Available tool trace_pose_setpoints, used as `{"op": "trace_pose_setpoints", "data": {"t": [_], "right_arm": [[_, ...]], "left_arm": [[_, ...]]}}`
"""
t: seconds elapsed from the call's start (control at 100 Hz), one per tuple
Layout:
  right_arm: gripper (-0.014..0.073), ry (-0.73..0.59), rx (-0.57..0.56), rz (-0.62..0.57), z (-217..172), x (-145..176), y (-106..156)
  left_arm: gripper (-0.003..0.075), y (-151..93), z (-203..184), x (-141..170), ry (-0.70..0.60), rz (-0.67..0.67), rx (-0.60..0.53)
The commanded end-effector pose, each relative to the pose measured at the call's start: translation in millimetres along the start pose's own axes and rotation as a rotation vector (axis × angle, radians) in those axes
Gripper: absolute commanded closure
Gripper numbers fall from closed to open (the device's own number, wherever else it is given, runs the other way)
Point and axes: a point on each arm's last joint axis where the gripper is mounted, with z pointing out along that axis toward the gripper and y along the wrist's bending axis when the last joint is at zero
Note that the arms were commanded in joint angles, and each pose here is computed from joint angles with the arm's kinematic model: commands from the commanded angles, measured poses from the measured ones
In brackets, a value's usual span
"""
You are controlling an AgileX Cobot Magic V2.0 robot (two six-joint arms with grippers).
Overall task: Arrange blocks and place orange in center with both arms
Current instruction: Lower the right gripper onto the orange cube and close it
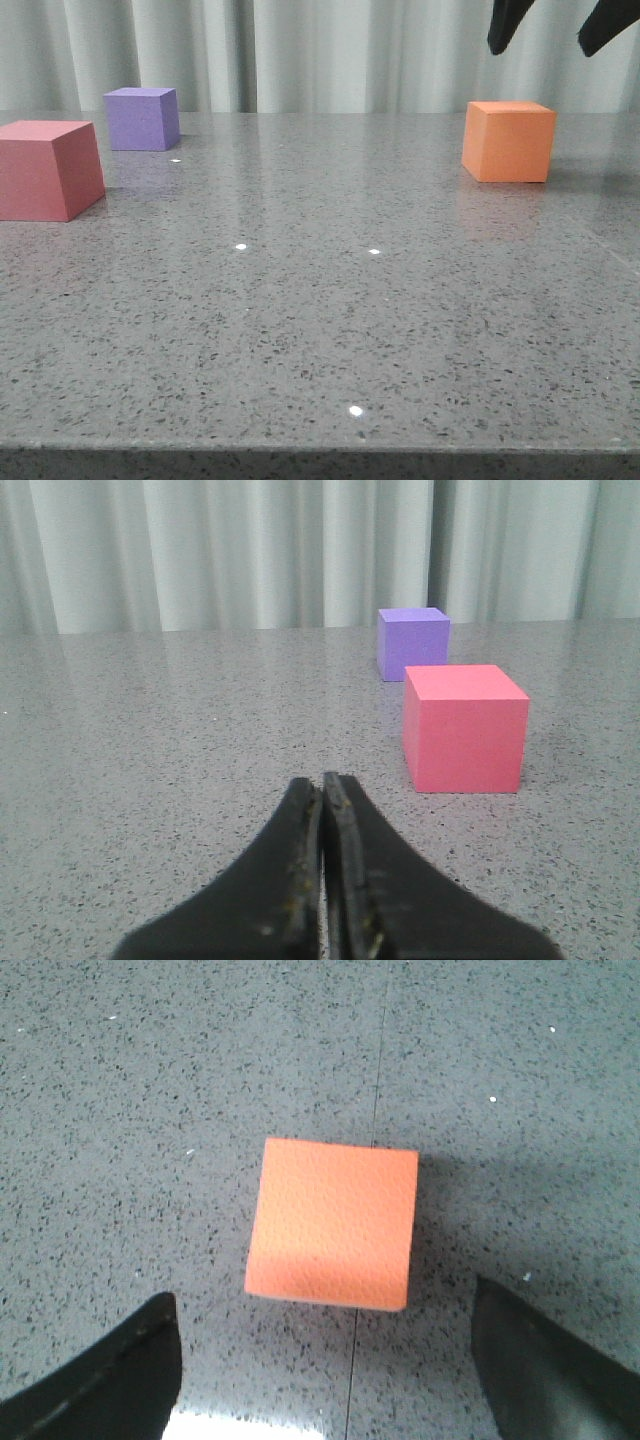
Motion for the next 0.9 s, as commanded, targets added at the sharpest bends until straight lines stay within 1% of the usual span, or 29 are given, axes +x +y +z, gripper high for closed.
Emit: {"op": "trace_pose_setpoints", "data": {"t": [0.0,0.4,0.58,0.71,0.78,0.89], "right_arm": [[0.0005,-0.113,-0.009,-0.021,-16,-17,2],[0.0005,-0.087,0.0,-0.038,23,-16,3],[0.0005,-0.042,0.008,-0.042,44,-11,4],[0.0008,-0.023,0.011,-0.043,52,-9,4],[0.0057,-0.023,0.011,-0.043,52,-9,4],[0.0221,-0.025,0.012,-0.04,48,-12,4]], "left_arm": [[0.0741,0,-1,5,-0.071,-0.002,0.008],[0.0741,0,-1,5,-0.071,-0.002,0.008],[0.0741,0,-1,5,-0.071,-0.002,0.008],[0.0741,0,-1,5,-0.071,-0.002,0.008],[0.0741,0,-1,5,-0.071,-0.002,0.008],[0.0741,0,-1,5,-0.071,-0.002,0.008]]}}
